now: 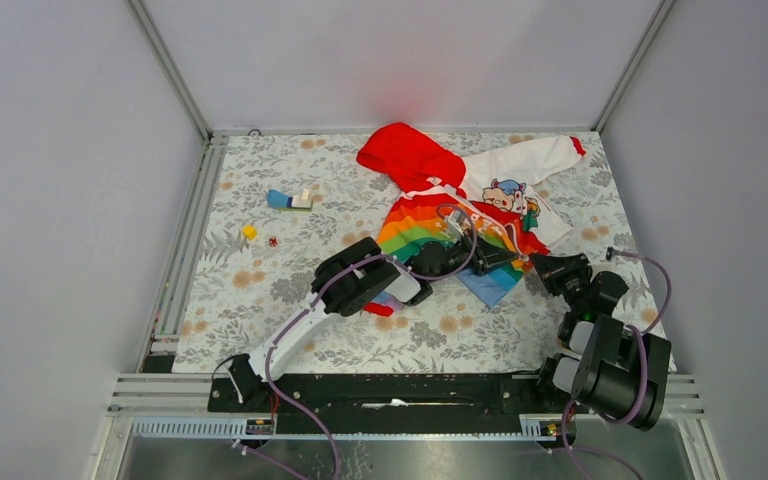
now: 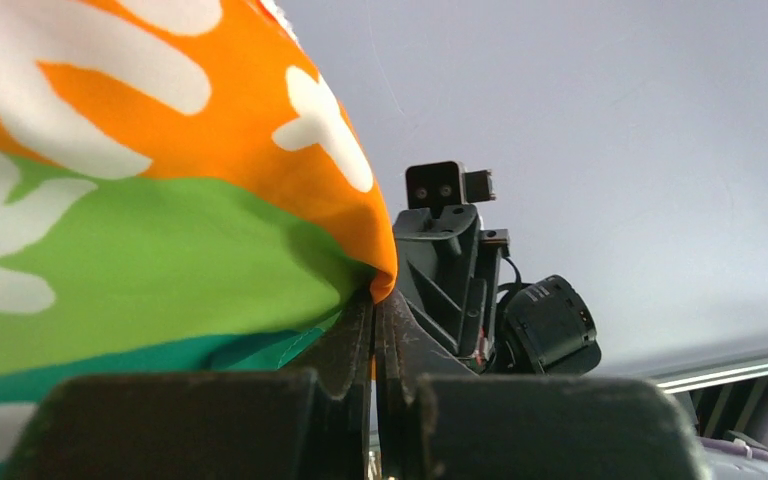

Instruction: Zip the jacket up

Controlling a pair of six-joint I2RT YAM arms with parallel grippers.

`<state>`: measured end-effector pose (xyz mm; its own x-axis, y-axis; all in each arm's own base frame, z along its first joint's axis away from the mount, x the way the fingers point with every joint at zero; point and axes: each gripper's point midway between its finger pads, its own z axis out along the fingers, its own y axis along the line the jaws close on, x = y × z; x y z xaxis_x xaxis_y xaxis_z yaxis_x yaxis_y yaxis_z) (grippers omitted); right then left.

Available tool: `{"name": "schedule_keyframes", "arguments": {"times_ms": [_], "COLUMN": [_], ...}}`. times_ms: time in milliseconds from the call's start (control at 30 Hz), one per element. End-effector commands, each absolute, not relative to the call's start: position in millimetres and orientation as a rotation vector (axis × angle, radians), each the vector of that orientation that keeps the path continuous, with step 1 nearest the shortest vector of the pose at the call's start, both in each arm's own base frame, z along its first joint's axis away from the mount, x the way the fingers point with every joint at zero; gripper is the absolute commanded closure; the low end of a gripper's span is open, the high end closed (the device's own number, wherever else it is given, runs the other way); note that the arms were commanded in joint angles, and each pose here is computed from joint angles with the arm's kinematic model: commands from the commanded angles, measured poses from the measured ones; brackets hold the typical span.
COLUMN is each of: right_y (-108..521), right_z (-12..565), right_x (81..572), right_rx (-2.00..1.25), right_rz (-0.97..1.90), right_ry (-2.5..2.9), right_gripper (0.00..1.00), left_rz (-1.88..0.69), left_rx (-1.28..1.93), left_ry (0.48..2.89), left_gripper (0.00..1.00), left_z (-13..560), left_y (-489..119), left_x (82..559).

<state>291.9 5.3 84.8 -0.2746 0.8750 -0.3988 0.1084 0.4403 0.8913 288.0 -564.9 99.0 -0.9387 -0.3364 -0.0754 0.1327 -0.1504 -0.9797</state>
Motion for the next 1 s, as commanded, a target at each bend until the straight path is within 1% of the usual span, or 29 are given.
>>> {"name": "schedule_keyframes", "arguments": {"times_ms": [0, 167, 467, 767, 967], "right_y": [11, 12, 11, 23, 23], "right_z": [90, 92, 105, 103, 102], "right_x": [294, 295, 298, 299, 300], "right_rx": [0.814, 0.819, 0.813, 0.799, 0.81], "right_rz": [0.98, 0.999, 1.021, 1.098, 1.101], "right_ry": [1.684, 1.667, 1.612, 1.608, 1.601], "right_gripper": [1.0, 1.0, 1.0, 1.0, 1.0], "left_rz": [-2.279, -2.301, -2.341, -2.393, -2.356], "left_rx": [-0.066, -0.058, -0.125, -0.1, -0.139], "left_ry": [1.594, 1.617, 1.675, 1.689, 1.751], "left_gripper": [1.0, 1.0, 1.0, 1.0, 1.0], "left_z": [174, 169, 149, 156, 137], "left_y": [-567, -572, -570, -584, -568], "left_x": [275, 267, 268, 261, 266]}}
